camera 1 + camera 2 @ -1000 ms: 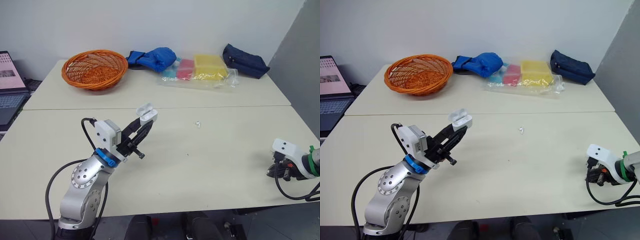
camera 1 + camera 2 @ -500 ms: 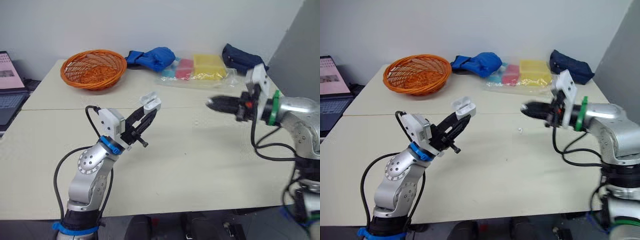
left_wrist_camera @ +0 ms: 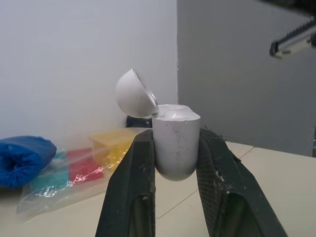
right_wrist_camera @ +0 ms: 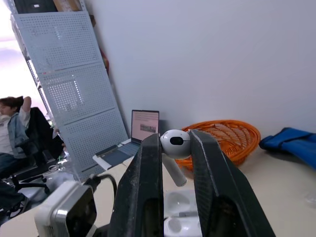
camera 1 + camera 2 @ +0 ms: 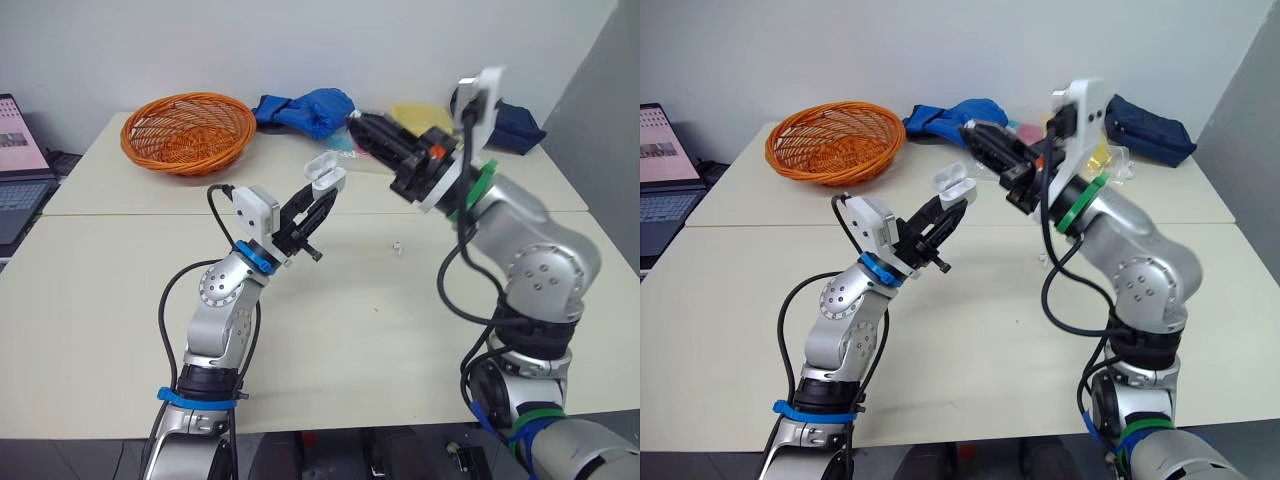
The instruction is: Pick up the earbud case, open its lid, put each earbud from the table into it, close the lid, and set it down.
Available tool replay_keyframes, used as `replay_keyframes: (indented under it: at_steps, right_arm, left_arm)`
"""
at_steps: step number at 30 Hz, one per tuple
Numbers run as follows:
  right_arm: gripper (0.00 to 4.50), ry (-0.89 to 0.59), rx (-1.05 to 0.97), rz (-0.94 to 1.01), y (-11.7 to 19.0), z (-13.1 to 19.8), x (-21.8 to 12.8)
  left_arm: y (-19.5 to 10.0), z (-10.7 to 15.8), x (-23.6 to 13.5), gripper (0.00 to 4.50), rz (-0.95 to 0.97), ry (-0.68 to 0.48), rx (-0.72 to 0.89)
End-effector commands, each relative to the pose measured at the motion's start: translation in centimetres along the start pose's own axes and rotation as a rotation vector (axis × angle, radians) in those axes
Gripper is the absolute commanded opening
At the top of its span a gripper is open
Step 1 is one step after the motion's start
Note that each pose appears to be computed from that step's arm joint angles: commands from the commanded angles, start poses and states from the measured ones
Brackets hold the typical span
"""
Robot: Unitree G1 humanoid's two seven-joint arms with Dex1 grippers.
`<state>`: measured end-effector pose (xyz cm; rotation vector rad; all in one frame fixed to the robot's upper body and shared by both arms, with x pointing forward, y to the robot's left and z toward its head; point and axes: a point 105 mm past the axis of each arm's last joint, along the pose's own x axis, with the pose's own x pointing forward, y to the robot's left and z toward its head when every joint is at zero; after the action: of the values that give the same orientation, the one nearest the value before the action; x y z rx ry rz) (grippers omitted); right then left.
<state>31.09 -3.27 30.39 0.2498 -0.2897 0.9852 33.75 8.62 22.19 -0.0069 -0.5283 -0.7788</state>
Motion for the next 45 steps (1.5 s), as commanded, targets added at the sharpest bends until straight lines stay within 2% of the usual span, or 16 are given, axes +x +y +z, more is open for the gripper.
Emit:
replay_keyframes:
  at_steps: [1,18,34,35,40,45]
  right_arm:
    - [0.41,-0.062,-0.043,-0.003,0.5,0.5,0.4]
    - [0.41,-0.045,-0.024,-0.034,0.4,-2.9,1.2]
    - [0.41,-0.018,-0.018,-0.039,0.1,-3.7,1.2]
    - [1.14,-0.019,-0.017,-0.041,0.1,-3.7,1.2]
    - [2.67,-0.018,-0.029,-0.053,-0.2,-3.7,1.2]
    - [2.67,-0.022,-0.030,-0.053,-0.3,-3.6,1.2]
  left_arm:
    - [-0.3,1.5,0.6,0.75,-0.019,-0.057,0.040]
    - [-0.5,2.1,1.2,0.75,-0.045,-0.083,0.040]
    - [-0.3,2.3,1.1,0.75,-0.041,-0.094,0.041]
    - [-0.3,2.3,1.1,0.75,-0.041,-0.094,0.040]
    - [-0.6,2.3,1.0,0.75,-0.043,-0.094,0.031]
    - [-0.6,2.3,1.2,0.75,-0.041,-0.095,0.023]
